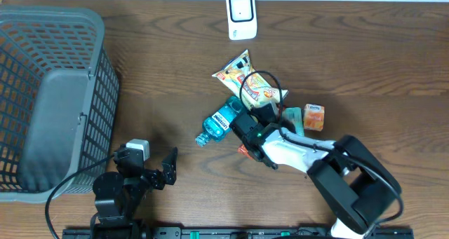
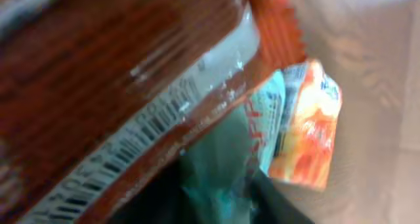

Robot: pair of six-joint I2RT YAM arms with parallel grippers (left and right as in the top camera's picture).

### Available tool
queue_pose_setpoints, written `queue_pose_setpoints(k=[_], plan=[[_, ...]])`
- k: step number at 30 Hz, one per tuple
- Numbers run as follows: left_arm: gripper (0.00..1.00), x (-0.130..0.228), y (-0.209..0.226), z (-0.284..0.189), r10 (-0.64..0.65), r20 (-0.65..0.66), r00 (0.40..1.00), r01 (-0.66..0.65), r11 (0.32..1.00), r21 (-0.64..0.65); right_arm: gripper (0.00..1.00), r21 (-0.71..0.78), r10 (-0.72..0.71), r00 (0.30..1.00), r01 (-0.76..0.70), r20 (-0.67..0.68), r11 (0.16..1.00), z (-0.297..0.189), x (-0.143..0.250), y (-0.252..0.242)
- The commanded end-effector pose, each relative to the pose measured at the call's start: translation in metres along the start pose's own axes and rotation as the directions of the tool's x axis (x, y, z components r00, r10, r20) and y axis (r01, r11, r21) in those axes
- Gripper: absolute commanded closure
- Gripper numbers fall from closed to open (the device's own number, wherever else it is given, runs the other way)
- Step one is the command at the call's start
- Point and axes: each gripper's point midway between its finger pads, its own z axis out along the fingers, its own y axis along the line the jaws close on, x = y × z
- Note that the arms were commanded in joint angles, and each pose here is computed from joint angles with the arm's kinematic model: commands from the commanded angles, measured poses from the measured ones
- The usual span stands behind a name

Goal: Scan the item barcode
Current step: 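Lift the wipes pack and carry it rightward with the right gripper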

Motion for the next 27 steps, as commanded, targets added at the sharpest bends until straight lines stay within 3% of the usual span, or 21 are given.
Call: queue_pose_setpoints(k=[1, 4, 9, 12, 17, 20, 27], plan=[[0.02, 0.012, 0.001, 0.002, -0.002, -0.039, 0.999, 0.002, 1.0, 0.001, 0.91, -0.149, -0.078, 0.99, 0.06, -0.116, 0.987, 0.006, 0.027, 0.027], [0.02, 0.012, 0.001, 0.002, -0.002, -0.039, 0.999, 0.002, 1.0, 0.001, 0.98, -0.248, -0.062, 0.99, 0.029, -0.124, 0.968, -0.009, 0.013, 0.036], [0.02, 0.012, 0.001, 0.002, -0.002, -0.039, 0.999, 0.002, 1.0, 0.001, 0.99, -0.493, -0.069, 0.992, 0.009, -0.105, 0.87, -0.069, -0.024, 0.038], [0.02, 0.012, 0.001, 0.002, -0.002, -0.039, 0.999, 0.002, 1.0, 0.001, 0.99, -0.689, -0.129, 0.991, 0.067, -0.039, 0.722, -0.118, -0.039, 0.032], [0.02, 0.012, 0.001, 0.002, -0.002, -0.039, 0.999, 0.002, 1.0, 0.001, 0.99, -0.887, -0.11, 0.994, 0.058, 0.008, 0.458, -0.171, -0.038, 0.011], [0.02, 0.012, 0.001, 0.002, -0.002, -0.039, 0.999, 0.002, 1.0, 0.001, 0.99, -0.949, -0.087, 0.995, -0.011, -0.04, 0.316, -0.189, -0.032, 0.002], [0.02, 0.012, 0.001, 0.002, -0.002, -0.039, 0.999, 0.002, 1.0, 0.001, 0.99, -0.989, -0.003, 0.999, -0.043, -0.043, -0.139, -0.25, -0.046, -0.009]])
